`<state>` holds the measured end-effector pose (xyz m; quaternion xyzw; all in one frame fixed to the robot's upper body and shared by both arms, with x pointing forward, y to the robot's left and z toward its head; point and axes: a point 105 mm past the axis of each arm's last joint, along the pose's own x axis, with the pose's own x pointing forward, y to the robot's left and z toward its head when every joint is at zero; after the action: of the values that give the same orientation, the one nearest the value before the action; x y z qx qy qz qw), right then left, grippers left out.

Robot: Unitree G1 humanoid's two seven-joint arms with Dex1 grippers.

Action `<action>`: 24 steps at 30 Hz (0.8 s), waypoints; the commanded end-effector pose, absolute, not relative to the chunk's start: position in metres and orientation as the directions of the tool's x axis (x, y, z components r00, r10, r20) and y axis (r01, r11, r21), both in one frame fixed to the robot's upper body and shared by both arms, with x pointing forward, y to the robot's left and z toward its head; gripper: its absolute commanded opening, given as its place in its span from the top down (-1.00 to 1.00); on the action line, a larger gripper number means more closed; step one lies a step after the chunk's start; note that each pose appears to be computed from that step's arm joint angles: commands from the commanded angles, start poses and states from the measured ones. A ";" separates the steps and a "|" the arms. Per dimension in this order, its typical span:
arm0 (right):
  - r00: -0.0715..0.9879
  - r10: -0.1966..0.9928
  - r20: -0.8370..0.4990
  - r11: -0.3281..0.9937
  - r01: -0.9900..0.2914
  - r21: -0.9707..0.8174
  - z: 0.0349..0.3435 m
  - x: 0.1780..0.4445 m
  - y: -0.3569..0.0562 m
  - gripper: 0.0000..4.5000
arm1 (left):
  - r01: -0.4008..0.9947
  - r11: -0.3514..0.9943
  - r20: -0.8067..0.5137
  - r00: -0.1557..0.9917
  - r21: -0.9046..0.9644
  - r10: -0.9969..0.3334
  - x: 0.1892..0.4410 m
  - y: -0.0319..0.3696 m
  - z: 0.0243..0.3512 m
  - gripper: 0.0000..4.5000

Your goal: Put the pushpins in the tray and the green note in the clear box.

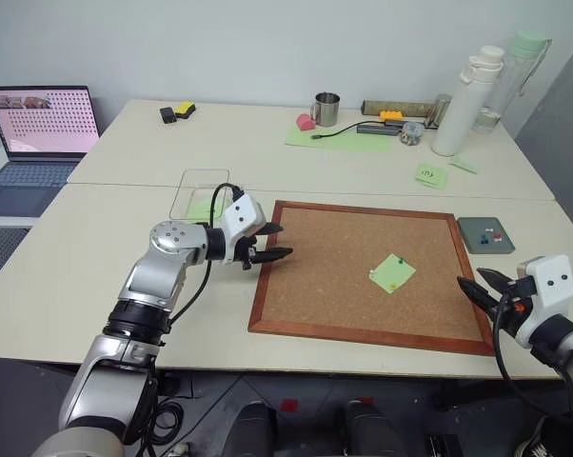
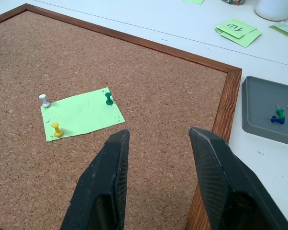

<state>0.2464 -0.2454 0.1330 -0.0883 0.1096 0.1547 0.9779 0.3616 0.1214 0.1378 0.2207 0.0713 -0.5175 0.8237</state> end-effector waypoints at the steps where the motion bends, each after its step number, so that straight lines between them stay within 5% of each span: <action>1: 0.933 0.297 -0.201 0.927 -0.333 -0.174 0.147 0.244 -0.243 0.10 | 0.881 0.338 -0.338 0.445 0.331 -0.829 0.359 0.117 0.149 -0.19; 24: 0.901 0.396 -0.176 0.887 -0.425 -0.180 0.158 0.253 -0.221 0.10 | 0.923 0.320 -0.275 0.372 0.216 -0.887 0.346 0.108 0.152 -0.19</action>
<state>0.2519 -0.2371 0.1429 -0.0923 0.0938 0.1788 0.9750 0.3530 0.1172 0.1373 0.1934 0.0844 -0.5384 0.8158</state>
